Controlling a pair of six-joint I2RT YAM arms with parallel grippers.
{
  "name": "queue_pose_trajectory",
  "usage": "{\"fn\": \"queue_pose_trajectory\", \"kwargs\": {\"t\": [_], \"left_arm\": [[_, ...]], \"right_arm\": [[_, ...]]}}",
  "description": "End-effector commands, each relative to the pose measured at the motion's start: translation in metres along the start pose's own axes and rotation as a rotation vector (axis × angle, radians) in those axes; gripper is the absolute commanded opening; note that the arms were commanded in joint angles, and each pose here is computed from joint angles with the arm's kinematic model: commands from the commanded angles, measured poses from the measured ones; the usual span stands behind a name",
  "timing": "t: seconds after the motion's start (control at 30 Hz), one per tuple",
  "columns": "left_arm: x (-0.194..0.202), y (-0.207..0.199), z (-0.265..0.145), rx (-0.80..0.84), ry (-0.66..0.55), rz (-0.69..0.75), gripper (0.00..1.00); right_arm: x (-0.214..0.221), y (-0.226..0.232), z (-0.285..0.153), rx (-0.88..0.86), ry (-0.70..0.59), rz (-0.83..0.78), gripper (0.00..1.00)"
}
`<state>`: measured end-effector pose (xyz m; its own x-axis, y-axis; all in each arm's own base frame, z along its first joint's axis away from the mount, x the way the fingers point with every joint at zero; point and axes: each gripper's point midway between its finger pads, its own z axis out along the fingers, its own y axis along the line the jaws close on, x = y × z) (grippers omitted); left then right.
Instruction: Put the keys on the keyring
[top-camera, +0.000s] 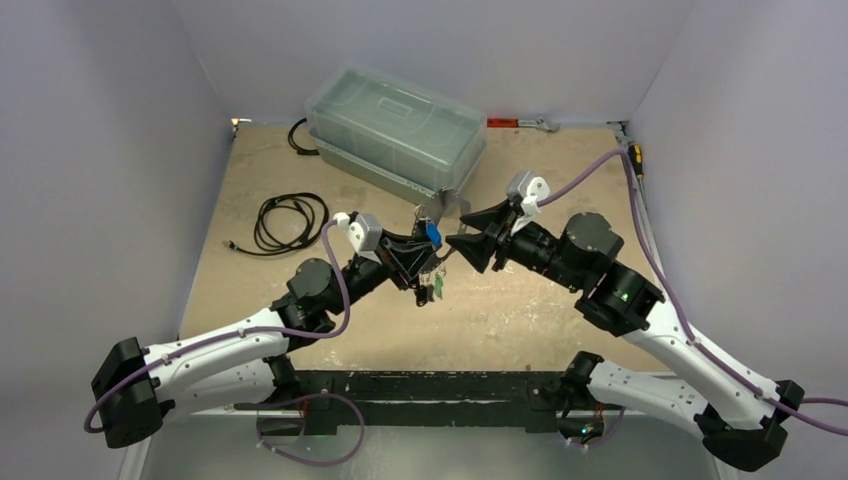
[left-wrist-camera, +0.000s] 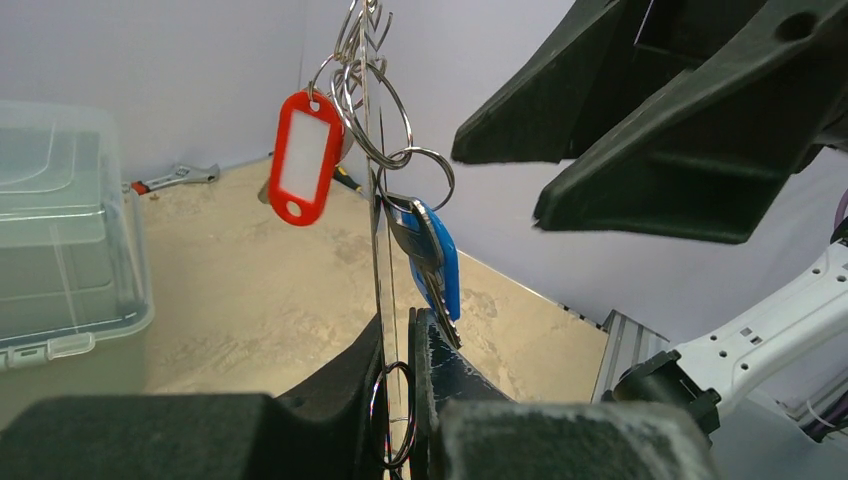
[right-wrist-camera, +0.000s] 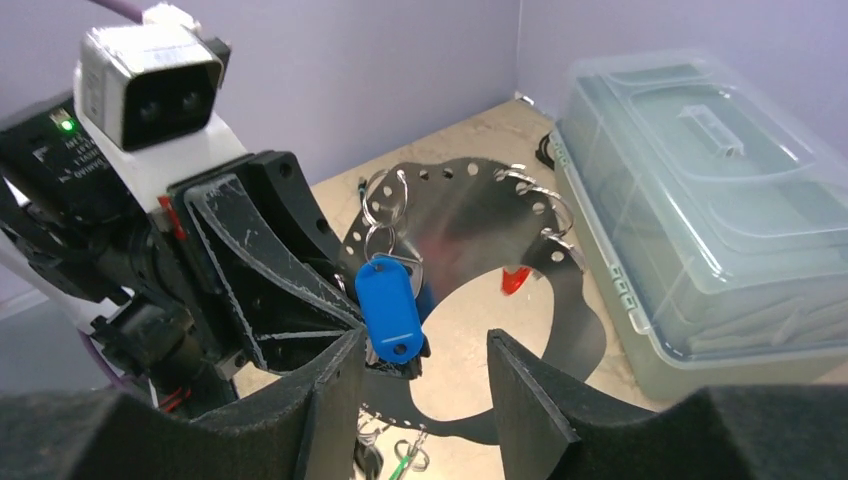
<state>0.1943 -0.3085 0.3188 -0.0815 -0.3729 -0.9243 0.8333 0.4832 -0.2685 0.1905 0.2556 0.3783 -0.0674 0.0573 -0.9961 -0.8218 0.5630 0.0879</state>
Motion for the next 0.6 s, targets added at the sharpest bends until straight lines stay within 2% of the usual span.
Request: {"fn": "queue_pose_trajectory", "kwargs": {"t": [0.0, 0.27, 0.57], "left_arm": [[-0.040, -0.012, 0.006, 0.038, -0.125, -0.022, 0.00], [-0.040, -0.004, 0.013, -0.010, -0.137, -0.033, 0.00], [-0.038, 0.005, 0.021, -0.057, -0.149, -0.040, 0.00]], "right_arm": [[-0.008, 0.008, 0.007, -0.056, -0.047, -0.021, 0.50], [-0.005, 0.014, 0.014, -0.089, -0.061, -0.025, 0.48], [0.002, 0.006, 0.026, -0.040, -0.051, -0.030, 0.43]]}}
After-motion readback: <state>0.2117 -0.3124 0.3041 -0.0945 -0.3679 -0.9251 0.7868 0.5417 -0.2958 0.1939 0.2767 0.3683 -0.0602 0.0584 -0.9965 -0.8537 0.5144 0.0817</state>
